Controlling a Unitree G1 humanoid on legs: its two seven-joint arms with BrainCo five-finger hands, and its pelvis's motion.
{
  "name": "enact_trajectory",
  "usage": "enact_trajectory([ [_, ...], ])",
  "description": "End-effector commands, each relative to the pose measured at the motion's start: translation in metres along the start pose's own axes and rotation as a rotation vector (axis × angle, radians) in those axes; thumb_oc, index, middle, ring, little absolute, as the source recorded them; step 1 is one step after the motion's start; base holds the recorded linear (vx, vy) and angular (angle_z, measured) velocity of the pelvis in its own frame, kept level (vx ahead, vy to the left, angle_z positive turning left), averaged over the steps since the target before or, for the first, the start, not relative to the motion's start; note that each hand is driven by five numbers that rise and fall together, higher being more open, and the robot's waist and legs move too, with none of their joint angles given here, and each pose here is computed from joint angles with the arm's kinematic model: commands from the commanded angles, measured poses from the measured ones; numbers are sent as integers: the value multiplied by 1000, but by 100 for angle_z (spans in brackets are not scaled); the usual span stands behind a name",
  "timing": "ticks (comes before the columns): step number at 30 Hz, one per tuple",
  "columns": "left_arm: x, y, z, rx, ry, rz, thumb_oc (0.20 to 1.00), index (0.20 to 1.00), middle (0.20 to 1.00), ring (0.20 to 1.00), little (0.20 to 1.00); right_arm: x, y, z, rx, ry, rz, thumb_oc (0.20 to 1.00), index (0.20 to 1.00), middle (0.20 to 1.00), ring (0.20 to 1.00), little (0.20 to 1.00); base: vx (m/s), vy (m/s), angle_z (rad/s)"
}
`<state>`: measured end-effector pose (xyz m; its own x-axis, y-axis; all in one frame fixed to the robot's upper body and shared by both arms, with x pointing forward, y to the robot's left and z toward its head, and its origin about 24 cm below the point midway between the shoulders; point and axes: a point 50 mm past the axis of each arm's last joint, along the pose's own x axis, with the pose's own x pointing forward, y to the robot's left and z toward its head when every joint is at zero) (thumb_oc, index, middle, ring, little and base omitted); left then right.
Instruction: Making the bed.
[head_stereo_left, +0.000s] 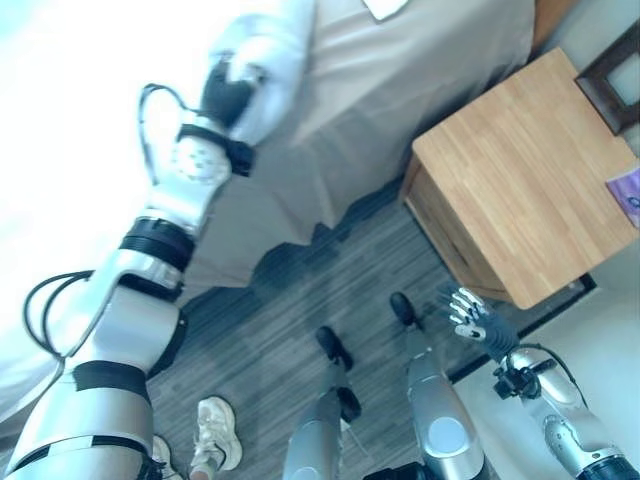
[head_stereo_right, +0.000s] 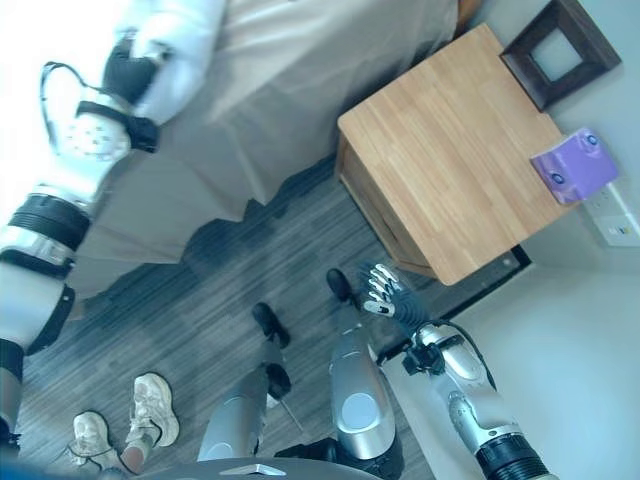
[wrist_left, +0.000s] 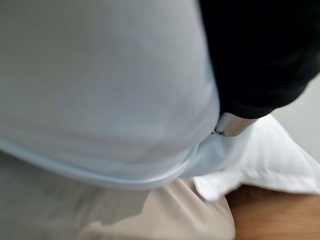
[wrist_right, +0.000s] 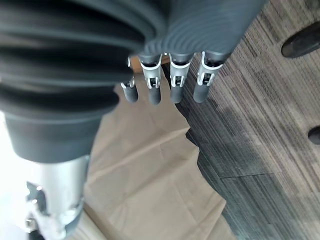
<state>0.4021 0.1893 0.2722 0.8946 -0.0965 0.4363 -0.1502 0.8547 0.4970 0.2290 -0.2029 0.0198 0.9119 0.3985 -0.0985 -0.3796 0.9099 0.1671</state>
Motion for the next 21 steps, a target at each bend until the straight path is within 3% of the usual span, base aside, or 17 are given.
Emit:
enact_trajectory([
  [1, 16, -37, 86, -113, -352, -110, 200, 200, 200, 200, 200, -12, -2, 3, -23, -28, -18, 1000, 1000, 1000, 1000, 1000, 0, 0, 0],
  [3, 11, -50, 83, -99, -353, -173, 200, 200, 200, 200, 200, -14, -4, 3, -24, -28, -26, 1000, 1000, 1000, 1000, 1000, 0, 0, 0],
  [4, 7, -58, 78, -84, -346, -216, 304, 304, 304, 304, 304, -15, -6, 4, -25, -28, -30, 1000, 1000, 1000, 1000, 1000, 0, 0, 0],
  [5, 3, -65, 74, -69, -338, -256, 730, 730, 730, 730, 730, -15, -7, 4, -27, -25, -35, 1000, 1000, 1000, 1000, 1000, 0, 0, 0],
  [6, 0, -69, 72, -73, -340, -280, 1000, 1000, 1000, 1000, 1000, -16, -8, 3, -31, -22, -37, 1000, 1000, 1000, 1000, 1000, 0, 0, 0],
  [9, -18, -85, 54, -42, -315, -448, 1000, 1000, 1000, 1000, 1000, -19, -15, 4, -52, -16, -61, 1000, 1000, 1000, 1000, 1000, 4, 14, -4],
  [16, -53, -96, 46, -134, -364, -597, 1000, 1000, 1000, 1000, 1000, -23, -21, 8, -66, -34, -88, 1000, 1000, 1000, 1000, 1000, 2, 3, -7],
  [19, -65, -92, 60, -228, -443, -645, 1000, 1000, 1000, 1000, 1000, -26, -21, 6, -59, -36, -96, 1000, 1000, 1000, 1000, 1000, -2, -28, 3],
  [21, -84, -81, 63, -482, -477, -633, 1000, 1000, 1000, 1000, 1000, -30, -24, 2, -17, -44, -138, 1000, 1000, 1000, 1000, 1000, 8, -50, 7],
])
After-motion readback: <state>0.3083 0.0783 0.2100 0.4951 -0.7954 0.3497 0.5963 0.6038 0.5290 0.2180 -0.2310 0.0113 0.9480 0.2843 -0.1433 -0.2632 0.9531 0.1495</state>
